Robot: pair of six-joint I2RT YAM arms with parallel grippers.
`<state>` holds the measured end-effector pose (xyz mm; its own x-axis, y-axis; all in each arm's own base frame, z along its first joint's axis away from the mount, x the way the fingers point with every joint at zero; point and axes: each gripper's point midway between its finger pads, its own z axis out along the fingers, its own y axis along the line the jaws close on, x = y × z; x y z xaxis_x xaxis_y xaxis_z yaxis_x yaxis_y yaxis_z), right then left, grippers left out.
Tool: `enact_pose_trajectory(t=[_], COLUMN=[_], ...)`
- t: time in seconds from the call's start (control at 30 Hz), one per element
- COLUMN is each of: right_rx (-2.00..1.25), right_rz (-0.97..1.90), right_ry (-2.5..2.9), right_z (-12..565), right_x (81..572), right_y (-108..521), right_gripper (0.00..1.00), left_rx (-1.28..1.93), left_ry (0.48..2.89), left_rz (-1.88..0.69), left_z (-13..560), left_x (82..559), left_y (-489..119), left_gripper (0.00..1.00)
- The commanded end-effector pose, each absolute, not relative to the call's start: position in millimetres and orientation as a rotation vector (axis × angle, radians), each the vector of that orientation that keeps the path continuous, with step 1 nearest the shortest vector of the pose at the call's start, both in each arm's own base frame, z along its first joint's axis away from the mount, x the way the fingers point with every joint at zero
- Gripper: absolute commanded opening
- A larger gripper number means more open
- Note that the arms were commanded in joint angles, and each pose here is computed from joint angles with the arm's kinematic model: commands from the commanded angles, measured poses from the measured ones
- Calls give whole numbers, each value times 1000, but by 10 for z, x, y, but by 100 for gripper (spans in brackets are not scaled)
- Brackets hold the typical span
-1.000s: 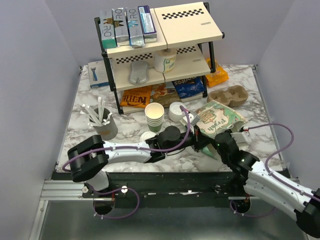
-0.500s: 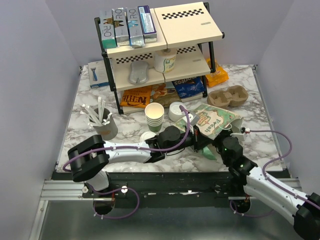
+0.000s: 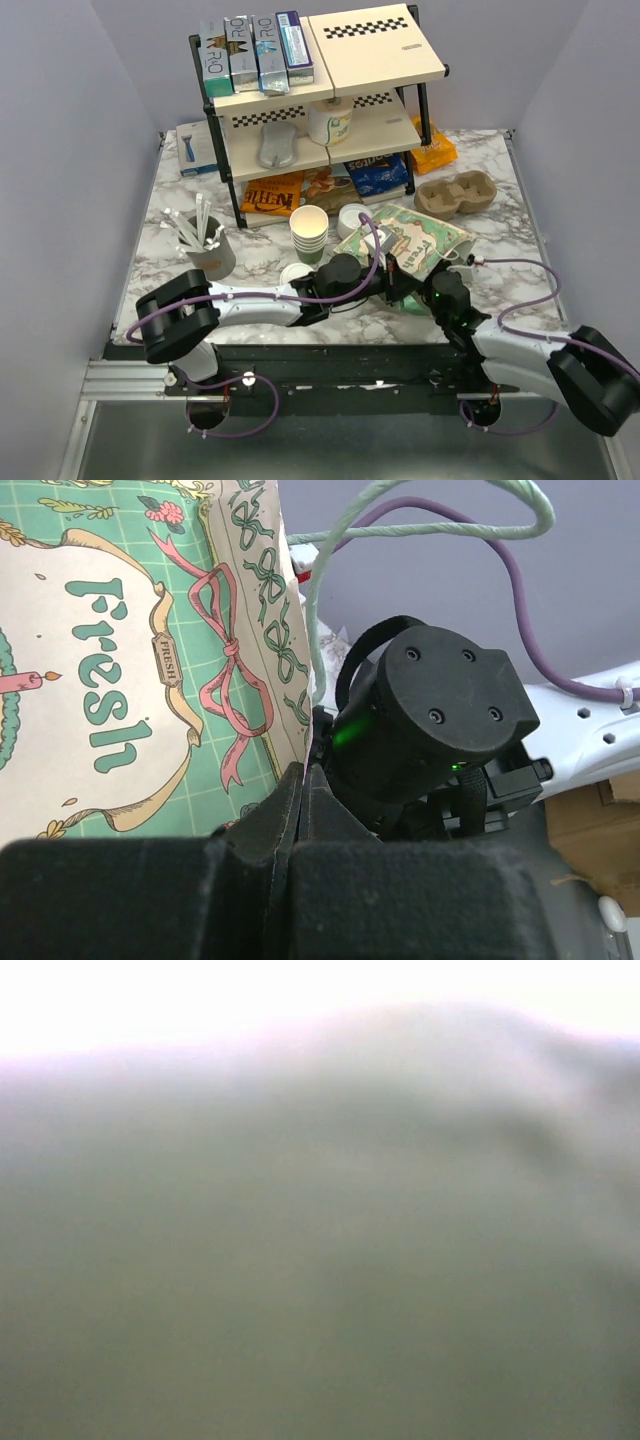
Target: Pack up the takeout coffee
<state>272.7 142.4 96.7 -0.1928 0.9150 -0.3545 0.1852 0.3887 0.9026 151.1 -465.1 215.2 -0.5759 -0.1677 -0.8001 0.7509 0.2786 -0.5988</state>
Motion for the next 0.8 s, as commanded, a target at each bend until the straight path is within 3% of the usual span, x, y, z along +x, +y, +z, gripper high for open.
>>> enact_pose_trajectory(t=[0.0,0.17,0.37,0.47,0.5,0.53,0.6,0.77], right_rx=[949,915,746,767,781,781,754,619], right_rz=[1050,1023,939,813,662,657,506,571], right_ry=[1558,1635,1588,1688,1829,1801,1880,2015], right_z=[1239,1053,1246,1182,888,1088,965,941], right_x=[2874,2882,2867,2790,2659,2664,2538,2347], right_y=[1632,1721,1626,1491,1349,1309,1115,1285], right_gripper=[1,1,1,1,2,4,5,3], left_rx=[537,527,498,468,459,455,443,506], left_ry=[1678,1684,1719,1731,1730,1730,1745,1735], left_rz=[-1482,-1466,-1414,-1350,-1332,-1297,-1226,-1155], left_z=[2284,2278,2200,2180,2190,2184,2129,2082], left_x=[1418,1443,1499,1577,1593,1628,1690,1653], left_y=[-4679,-4654,-4570,-4463,-4406,-4367,-4251,-4071], left_gripper=[0,0,0,0,0,0,0,0])
